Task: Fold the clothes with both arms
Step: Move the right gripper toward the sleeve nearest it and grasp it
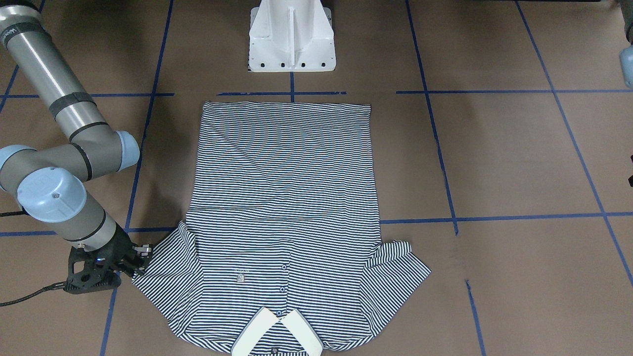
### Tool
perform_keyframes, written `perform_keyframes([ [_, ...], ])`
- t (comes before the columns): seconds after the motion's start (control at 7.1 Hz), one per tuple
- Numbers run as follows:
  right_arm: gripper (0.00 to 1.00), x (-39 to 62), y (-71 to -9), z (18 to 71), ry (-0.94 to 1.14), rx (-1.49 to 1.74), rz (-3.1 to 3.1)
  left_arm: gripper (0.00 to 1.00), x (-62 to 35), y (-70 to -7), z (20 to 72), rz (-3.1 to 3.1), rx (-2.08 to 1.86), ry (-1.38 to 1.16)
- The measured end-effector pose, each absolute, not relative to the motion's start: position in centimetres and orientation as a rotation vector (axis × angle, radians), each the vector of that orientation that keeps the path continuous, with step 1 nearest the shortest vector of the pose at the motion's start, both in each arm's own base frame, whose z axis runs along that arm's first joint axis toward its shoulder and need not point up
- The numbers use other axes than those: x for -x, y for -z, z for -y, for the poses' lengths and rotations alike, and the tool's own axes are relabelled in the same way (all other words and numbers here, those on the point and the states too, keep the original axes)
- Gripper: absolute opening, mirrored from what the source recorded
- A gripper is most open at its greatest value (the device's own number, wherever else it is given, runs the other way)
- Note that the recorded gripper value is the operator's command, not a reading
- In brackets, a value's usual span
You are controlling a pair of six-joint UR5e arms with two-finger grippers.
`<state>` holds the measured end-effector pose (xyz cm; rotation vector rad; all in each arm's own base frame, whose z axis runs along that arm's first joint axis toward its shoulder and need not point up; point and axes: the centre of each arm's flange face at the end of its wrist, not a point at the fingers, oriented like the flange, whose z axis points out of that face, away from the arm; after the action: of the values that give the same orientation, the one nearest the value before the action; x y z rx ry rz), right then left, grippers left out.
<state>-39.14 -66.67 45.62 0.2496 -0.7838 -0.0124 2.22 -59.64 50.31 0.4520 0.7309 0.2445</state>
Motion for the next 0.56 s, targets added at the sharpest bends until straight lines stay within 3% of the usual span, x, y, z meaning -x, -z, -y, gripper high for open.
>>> perform_keyframes([
  [0.56, 0.00, 39.5, -39.4, 66.2, 0.055, -0.290, 0.888, 1.00, -2.2, -50.1, 59.5, -0.731, -0.456, -0.246],
])
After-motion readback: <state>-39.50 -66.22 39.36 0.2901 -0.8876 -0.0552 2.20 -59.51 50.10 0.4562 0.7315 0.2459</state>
